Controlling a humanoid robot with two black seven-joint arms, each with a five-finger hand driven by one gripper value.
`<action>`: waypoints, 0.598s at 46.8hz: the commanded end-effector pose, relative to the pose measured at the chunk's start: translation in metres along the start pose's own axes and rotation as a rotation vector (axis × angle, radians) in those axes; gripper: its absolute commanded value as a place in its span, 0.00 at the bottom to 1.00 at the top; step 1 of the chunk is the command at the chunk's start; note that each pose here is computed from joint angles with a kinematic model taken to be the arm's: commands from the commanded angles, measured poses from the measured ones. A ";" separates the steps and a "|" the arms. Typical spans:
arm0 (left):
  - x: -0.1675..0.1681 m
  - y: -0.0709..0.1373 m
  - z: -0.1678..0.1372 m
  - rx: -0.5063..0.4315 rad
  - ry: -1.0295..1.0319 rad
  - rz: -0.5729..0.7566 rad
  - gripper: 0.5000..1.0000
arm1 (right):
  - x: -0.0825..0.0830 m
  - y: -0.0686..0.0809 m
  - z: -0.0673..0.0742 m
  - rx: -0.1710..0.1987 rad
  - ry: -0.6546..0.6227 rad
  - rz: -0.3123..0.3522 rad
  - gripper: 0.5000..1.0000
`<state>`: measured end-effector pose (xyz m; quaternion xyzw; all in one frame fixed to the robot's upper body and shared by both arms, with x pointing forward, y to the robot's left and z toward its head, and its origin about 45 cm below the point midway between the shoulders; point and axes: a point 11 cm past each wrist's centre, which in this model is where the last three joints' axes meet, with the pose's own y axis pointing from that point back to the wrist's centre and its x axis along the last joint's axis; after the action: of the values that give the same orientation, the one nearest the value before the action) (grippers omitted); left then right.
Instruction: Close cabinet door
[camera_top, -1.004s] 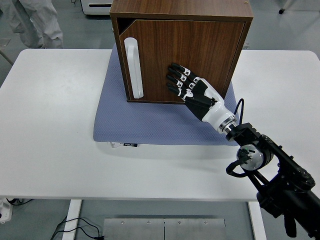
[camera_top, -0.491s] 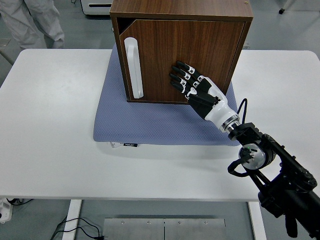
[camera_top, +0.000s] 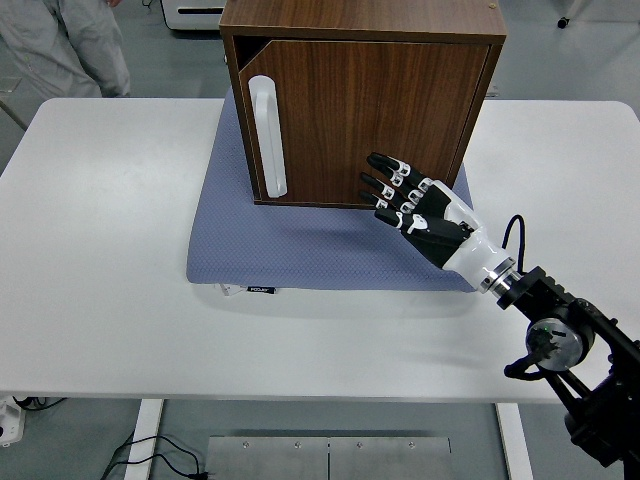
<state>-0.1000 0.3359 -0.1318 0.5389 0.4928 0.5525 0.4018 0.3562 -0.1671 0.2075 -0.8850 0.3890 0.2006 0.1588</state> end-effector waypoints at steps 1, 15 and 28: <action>0.000 0.000 0.000 0.000 0.002 0.000 1.00 | 0.004 0.007 -0.005 0.002 0.012 0.001 1.00; 0.000 0.000 0.000 0.000 0.002 0.000 1.00 | 0.032 0.053 -0.010 -0.012 0.026 0.049 1.00; 0.000 0.000 0.000 0.000 0.000 0.000 1.00 | 0.053 0.090 -0.018 0.009 0.032 0.124 1.00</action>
<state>-0.1001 0.3359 -0.1318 0.5388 0.4929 0.5526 0.4016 0.3278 -0.2584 0.1884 -0.8664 0.4372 0.1940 0.1435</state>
